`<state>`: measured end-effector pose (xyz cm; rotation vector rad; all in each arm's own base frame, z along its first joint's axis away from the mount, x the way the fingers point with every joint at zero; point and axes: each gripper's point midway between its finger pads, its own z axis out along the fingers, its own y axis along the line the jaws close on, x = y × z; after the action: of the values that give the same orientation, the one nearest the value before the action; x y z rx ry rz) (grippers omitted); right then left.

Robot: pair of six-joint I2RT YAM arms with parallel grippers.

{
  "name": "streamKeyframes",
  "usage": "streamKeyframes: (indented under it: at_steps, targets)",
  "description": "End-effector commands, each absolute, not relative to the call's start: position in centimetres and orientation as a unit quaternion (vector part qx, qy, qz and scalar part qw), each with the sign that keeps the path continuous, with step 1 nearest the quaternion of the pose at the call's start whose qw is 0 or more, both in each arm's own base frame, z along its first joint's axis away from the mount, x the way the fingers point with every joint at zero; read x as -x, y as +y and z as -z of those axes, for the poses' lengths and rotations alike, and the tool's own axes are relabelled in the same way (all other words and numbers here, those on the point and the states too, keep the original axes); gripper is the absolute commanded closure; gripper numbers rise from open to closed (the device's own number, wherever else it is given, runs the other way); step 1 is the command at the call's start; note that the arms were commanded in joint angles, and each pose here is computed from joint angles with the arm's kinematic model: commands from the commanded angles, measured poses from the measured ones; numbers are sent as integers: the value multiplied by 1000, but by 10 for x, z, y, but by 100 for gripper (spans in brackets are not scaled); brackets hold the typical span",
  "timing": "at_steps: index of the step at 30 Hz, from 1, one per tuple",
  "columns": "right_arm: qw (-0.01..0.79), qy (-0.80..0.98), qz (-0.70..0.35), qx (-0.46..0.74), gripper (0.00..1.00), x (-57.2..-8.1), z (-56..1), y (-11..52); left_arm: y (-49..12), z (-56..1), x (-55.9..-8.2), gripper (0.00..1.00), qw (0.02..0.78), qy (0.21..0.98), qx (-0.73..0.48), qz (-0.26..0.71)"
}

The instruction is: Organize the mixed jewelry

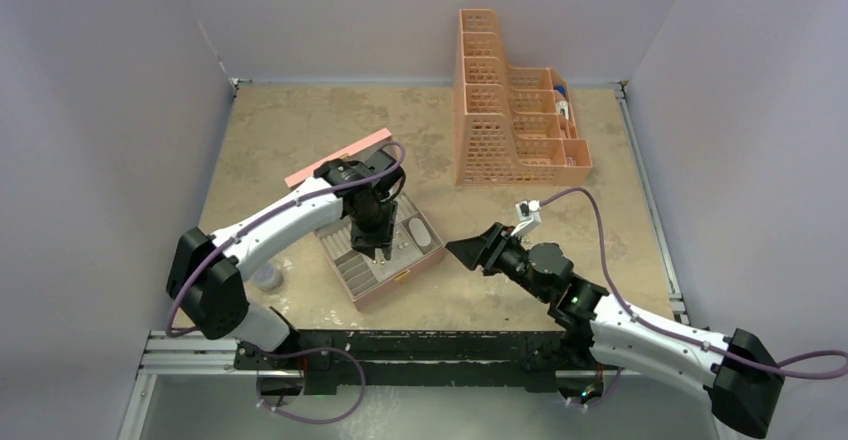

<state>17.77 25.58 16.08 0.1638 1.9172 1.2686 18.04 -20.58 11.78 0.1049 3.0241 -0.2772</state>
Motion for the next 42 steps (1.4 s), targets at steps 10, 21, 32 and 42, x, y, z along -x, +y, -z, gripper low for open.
streamKeyframes:
  at_steps: [10,21,32,42]
  targets:
    - [453,828,-273,-184,41,-224,-147,197,-216,-171,-191,46,214,950,-44,222]
    - [407,889,-95,-189,45,-236,-103,178,-219,-256,-187,37,409,829,-96,369]
    - [354,925,-26,-135,43,-250,-58,179,-213,-263,-178,39,432,808,-96,388]
    - [339,936,-22,-87,57,-264,-48,180,-220,-249,-185,40,426,809,-75,397]
